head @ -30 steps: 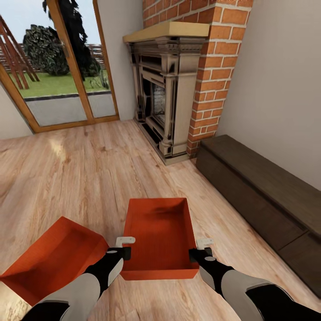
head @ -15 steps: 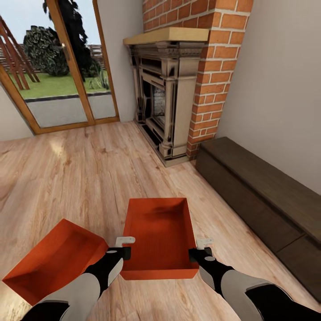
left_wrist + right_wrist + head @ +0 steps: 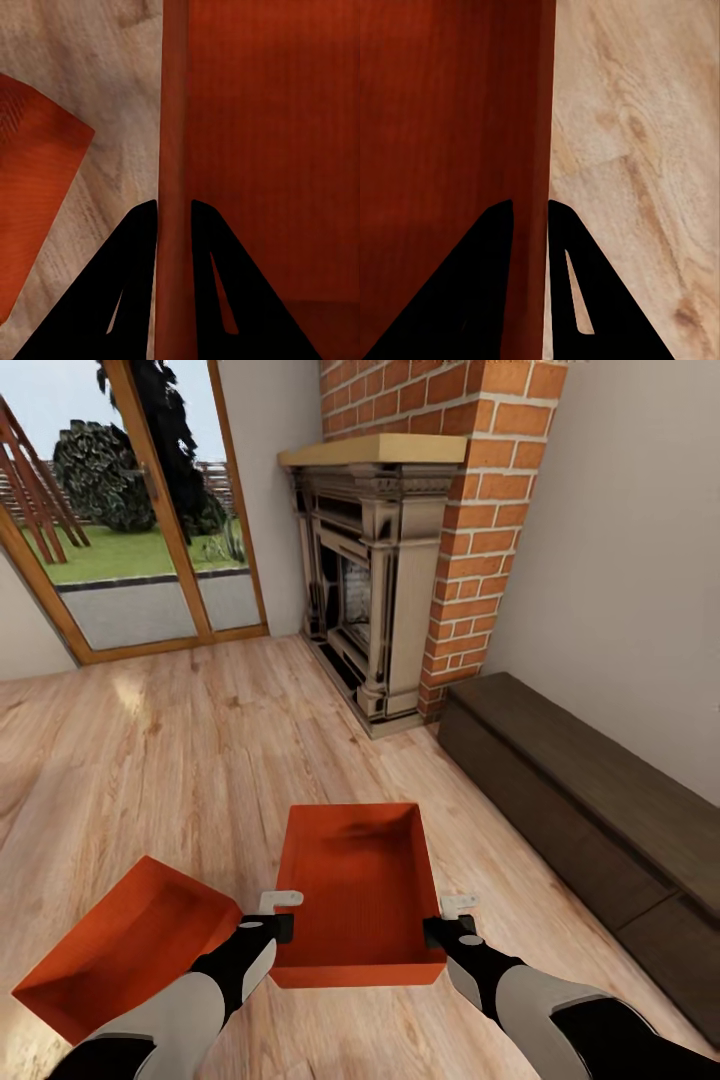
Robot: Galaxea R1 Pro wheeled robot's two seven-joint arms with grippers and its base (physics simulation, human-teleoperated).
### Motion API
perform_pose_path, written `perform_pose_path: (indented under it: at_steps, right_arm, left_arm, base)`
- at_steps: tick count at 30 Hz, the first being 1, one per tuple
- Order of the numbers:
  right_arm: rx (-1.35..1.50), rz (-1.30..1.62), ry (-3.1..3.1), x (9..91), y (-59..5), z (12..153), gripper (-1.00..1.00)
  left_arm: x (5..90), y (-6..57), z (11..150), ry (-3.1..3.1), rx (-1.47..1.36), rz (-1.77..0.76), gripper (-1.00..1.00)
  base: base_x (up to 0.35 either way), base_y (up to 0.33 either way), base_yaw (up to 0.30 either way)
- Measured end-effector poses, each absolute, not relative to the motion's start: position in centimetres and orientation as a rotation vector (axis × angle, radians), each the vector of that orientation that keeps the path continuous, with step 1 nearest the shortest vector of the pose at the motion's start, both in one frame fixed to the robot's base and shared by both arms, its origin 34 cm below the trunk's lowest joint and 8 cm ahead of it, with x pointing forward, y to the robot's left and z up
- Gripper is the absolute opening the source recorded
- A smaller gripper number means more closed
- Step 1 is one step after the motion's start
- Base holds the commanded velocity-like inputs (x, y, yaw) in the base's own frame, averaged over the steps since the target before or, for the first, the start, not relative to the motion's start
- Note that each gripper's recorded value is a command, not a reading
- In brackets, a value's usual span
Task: Move the two storage containers from the living room to the garage. In the garage, place one container on the floor and stack the other container on top of it (either order is fine).
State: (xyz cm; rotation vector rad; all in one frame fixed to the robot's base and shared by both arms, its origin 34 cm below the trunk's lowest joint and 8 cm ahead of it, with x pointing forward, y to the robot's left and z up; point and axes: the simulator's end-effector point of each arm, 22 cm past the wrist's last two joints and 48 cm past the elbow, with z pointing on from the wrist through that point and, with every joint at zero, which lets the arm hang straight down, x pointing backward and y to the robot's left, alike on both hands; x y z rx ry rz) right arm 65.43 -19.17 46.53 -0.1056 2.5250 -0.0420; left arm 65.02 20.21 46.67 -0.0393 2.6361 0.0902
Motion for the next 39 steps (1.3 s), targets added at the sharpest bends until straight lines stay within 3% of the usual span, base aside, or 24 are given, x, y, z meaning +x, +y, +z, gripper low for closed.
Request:
perform_pose_path:
  at_steps: [39]
  right_arm:
    - [-0.103,-0.045,2.467,67.6,-19.2,56.5,-1.0]
  left_arm:
    - [67.2,20.2,56.6,2.577,-0.042,0.088,-1.0]
  base:
    - [0.0,0.0,0.0]
